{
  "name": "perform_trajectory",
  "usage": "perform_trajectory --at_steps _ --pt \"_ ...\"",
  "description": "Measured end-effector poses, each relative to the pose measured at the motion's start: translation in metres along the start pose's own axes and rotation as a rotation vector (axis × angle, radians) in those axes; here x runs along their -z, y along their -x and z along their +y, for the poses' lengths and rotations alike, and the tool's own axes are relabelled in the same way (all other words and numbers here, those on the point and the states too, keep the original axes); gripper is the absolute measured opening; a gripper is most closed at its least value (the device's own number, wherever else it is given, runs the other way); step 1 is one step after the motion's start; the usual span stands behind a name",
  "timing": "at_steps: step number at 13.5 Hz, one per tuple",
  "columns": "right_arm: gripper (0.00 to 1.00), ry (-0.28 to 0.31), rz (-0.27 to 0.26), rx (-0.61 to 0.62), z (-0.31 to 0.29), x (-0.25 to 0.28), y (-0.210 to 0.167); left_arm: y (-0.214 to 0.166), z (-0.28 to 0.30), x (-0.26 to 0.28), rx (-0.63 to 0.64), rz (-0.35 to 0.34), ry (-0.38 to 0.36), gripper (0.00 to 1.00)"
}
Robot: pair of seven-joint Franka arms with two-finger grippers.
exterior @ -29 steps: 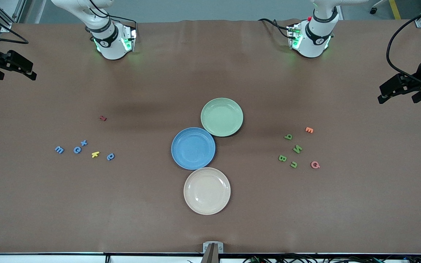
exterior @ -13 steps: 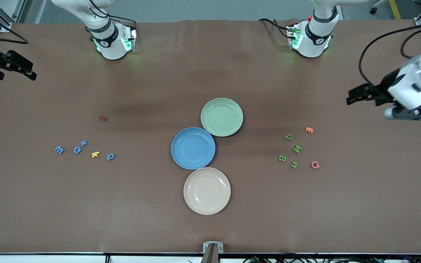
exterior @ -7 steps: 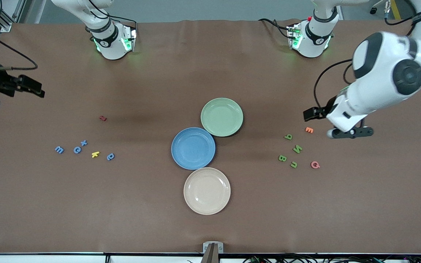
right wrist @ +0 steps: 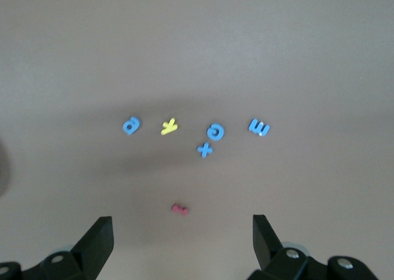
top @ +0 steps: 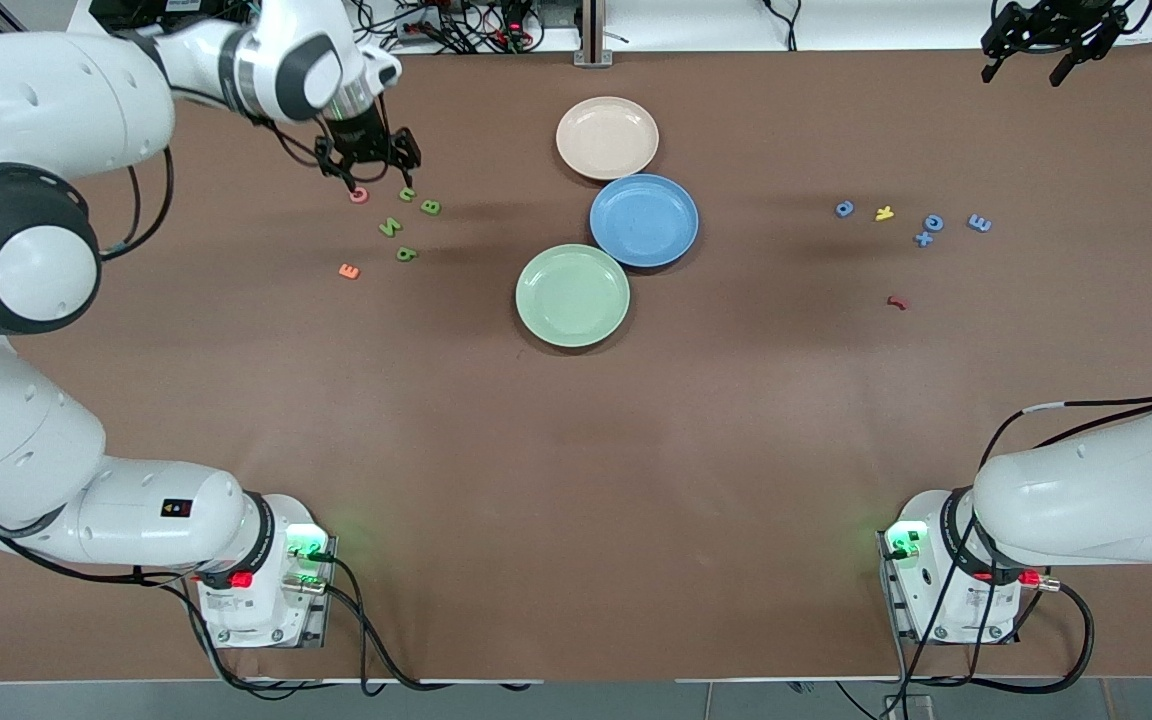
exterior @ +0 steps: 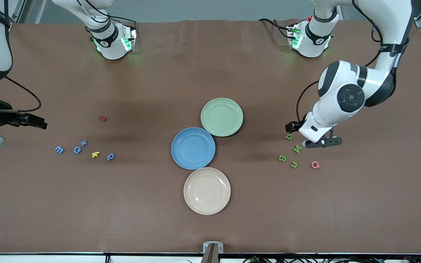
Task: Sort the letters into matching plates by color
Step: 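Grasp a green letter with the left gripper while the right grasps blue c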
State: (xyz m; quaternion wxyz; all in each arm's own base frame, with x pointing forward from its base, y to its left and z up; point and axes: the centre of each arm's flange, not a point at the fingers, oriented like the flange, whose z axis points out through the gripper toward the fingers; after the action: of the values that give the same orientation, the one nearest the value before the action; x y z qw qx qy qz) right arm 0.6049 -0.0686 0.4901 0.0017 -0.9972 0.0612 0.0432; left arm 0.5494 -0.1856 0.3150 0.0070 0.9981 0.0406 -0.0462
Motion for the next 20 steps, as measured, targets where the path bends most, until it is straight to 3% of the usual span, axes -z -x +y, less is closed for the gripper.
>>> perform_trajectory --at_steps 4,5,6,7,9,15,20 --pt "0.98 0.000 0.033 -0.032 0.020 -0.067 -0.015 0.011 -0.004 -0.055 -0.033 0.022 -0.029 0.94" --pt "0.94 0.000 0.041 -0.037 0.023 -0.091 -0.015 0.012 -0.004 -0.065 -0.031 0.025 -0.027 0.91" --pt "0.85 0.000 0.051 -0.042 0.026 -0.115 -0.013 0.012 -0.004 -0.074 -0.027 0.024 -0.023 0.90" --pt "0.84 0.001 0.062 -0.046 0.028 -0.139 -0.010 0.011 -0.003 -0.083 -0.025 0.024 -0.017 0.84" --pt "0.69 0.002 0.081 -0.049 0.029 -0.180 -0.002 0.009 -0.002 -0.098 -0.031 0.033 -0.009 0.78" --pt "0.68 0.007 0.091 -0.073 0.044 -0.280 0.006 0.007 0.001 -0.128 -0.051 0.044 -0.026 0.74" --pt "0.65 0.007 0.081 -0.072 0.043 -0.295 0.006 0.009 0.000 -0.138 -0.066 0.035 -0.037 0.70"
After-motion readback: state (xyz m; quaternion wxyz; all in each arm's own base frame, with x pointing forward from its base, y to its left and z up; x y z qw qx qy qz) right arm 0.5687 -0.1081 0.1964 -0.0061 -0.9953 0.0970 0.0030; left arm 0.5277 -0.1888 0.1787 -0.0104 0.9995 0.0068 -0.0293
